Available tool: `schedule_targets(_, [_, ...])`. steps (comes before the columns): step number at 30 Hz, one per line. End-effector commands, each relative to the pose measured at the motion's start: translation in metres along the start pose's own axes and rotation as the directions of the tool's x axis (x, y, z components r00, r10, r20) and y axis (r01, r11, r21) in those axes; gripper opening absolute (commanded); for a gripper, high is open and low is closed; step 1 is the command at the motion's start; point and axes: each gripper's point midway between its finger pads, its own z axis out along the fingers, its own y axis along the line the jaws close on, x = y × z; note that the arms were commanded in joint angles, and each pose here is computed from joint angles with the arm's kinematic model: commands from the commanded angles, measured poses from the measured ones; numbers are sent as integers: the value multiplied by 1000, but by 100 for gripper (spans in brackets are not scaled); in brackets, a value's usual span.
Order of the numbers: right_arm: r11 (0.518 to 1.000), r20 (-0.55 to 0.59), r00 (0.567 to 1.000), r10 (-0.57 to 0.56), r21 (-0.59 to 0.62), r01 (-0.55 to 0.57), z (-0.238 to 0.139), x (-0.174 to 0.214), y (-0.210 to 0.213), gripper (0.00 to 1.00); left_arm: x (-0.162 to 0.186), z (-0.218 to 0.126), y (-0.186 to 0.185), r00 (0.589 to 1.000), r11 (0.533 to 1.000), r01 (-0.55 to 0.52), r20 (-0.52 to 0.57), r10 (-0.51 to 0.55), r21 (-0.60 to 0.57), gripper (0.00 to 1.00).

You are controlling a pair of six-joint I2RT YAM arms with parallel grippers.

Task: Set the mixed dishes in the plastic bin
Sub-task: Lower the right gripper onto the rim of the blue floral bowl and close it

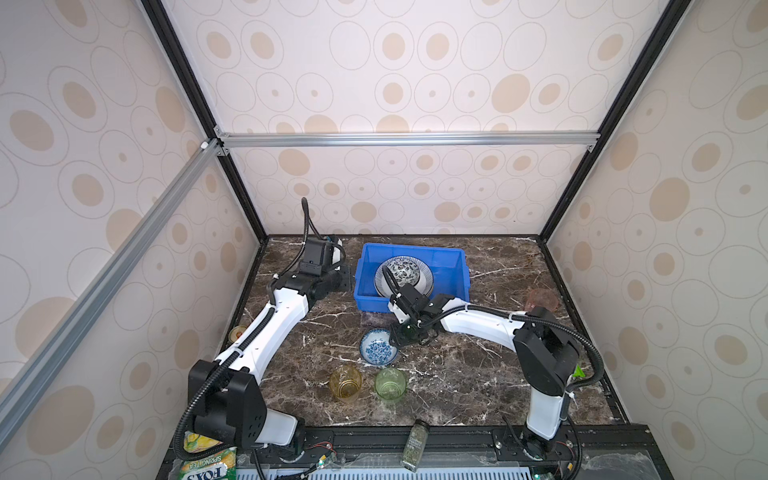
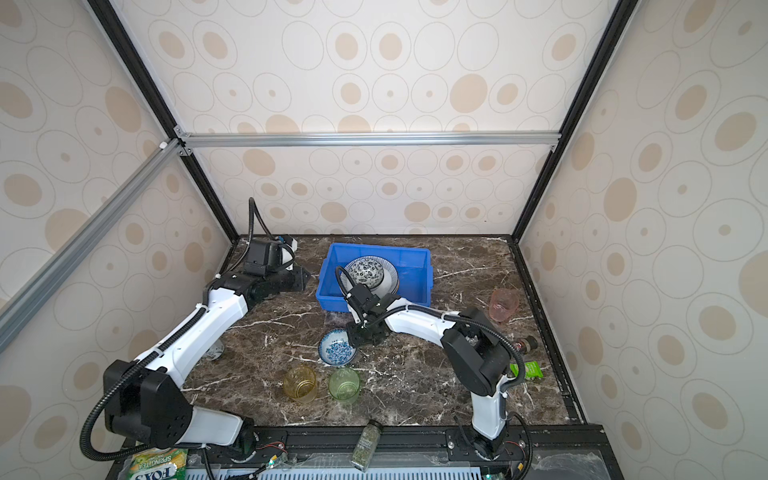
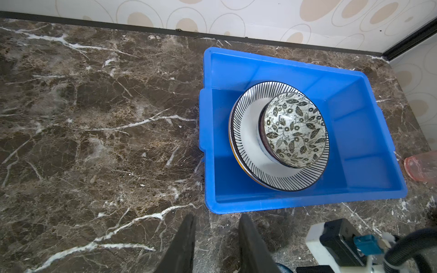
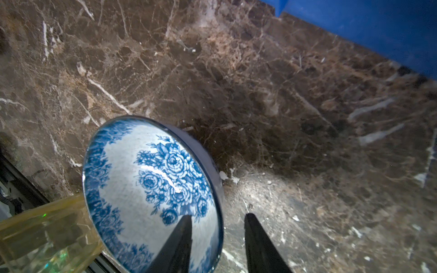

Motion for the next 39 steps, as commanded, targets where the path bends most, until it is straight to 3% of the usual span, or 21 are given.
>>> schedule_targets(1, [1000, -10, 1000, 6, 15, -6, 2, -2, 2, 38, -11, -12, 0, 999, 1000, 0, 49, 0, 11, 32])
schedule_targets(18, [998, -29, 999, 19, 64, -17, 7, -2, -6, 28, -7, -9, 4, 999, 1000, 7, 36, -7, 9, 32])
schedule_targets(39, [997, -3, 999, -40, 69, 40, -13, -16, 2, 0, -9, -10, 4, 999, 1000, 10, 38, -11, 11, 32])
